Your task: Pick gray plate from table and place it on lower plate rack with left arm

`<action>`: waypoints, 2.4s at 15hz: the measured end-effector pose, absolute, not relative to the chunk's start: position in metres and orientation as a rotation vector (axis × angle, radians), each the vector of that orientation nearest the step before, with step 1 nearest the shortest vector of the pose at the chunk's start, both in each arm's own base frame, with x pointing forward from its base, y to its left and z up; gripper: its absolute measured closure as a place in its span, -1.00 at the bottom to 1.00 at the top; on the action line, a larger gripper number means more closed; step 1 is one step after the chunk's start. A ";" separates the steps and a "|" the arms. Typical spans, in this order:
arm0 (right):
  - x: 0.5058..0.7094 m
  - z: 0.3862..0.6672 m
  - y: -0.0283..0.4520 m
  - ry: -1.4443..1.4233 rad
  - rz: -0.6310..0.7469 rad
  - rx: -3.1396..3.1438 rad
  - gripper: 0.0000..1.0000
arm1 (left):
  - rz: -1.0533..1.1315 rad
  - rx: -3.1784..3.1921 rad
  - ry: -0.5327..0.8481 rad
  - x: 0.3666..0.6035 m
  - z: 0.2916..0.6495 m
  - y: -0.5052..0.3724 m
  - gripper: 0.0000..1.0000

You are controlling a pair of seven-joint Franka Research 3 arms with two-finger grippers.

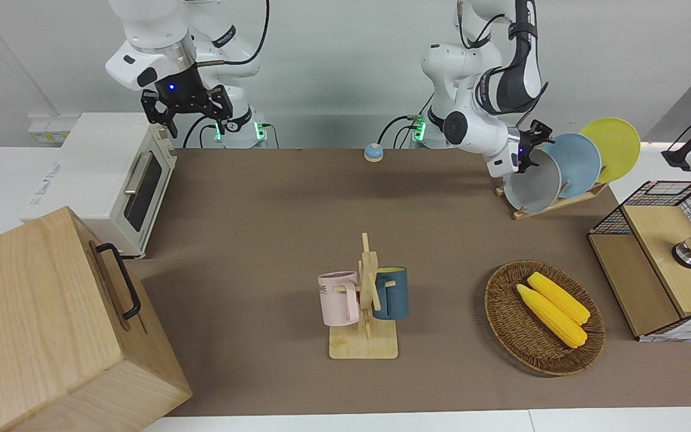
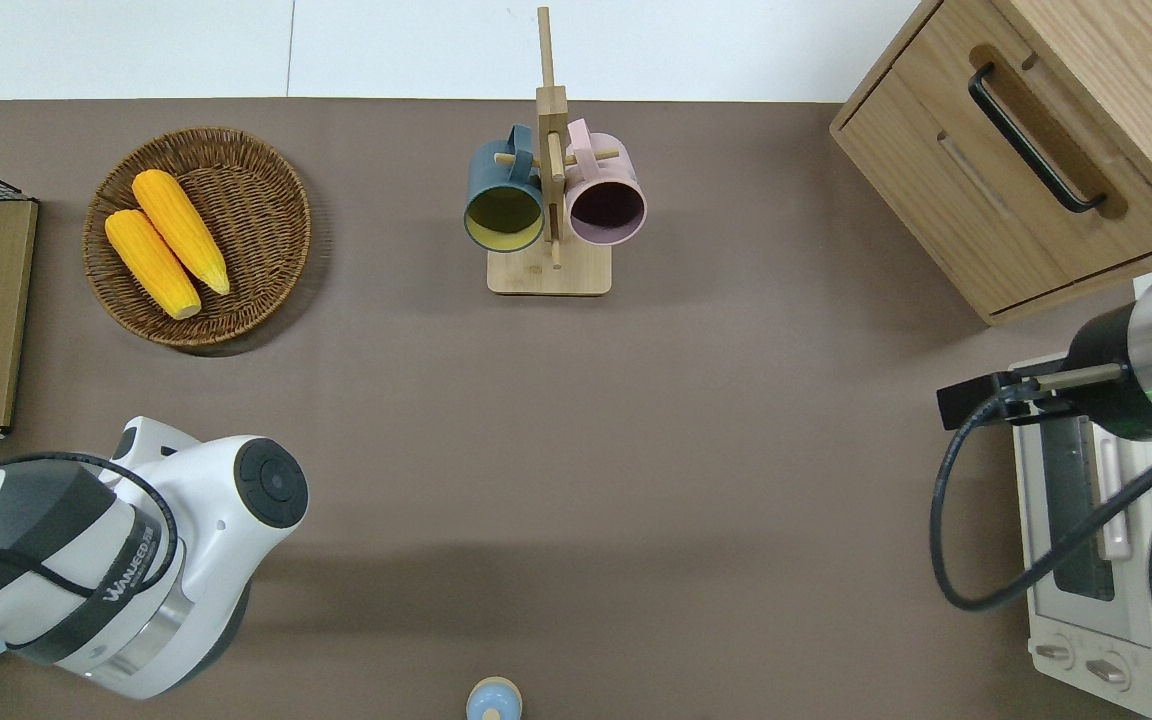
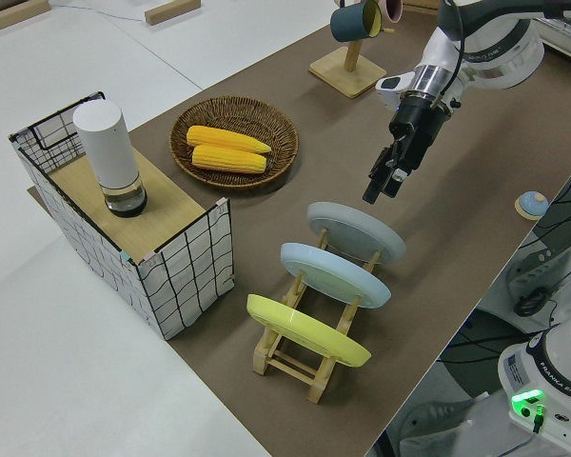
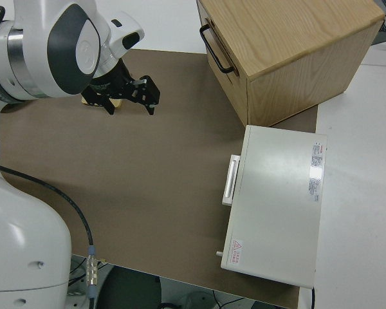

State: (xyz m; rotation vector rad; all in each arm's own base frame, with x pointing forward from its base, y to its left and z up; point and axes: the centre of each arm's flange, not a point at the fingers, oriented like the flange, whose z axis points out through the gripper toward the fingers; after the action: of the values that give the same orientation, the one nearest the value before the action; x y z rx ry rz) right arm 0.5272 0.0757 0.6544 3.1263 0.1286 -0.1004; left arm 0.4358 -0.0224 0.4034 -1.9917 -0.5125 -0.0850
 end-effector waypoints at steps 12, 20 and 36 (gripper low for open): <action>0.527 0.654 0.076 0.129 -0.100 3.126 -0.98 | -0.021 -2.449 -0.591 0.482 0.536 -0.067 -0.99; 0.527 0.654 0.076 0.129 -0.100 3.126 -0.98 | 0.088 -2.873 -0.377 0.479 0.625 -0.094 -0.99; 0.527 0.654 0.076 0.129 -0.100 3.126 -0.98 | 0.059 -3.131 0.001 0.470 0.681 -0.095 -0.99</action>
State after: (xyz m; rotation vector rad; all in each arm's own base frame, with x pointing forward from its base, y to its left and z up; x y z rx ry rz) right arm 0.5272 0.0757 0.6544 3.1263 0.1286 -0.1004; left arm 0.4697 -0.0954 0.6812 -3.1308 0.0005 0.0589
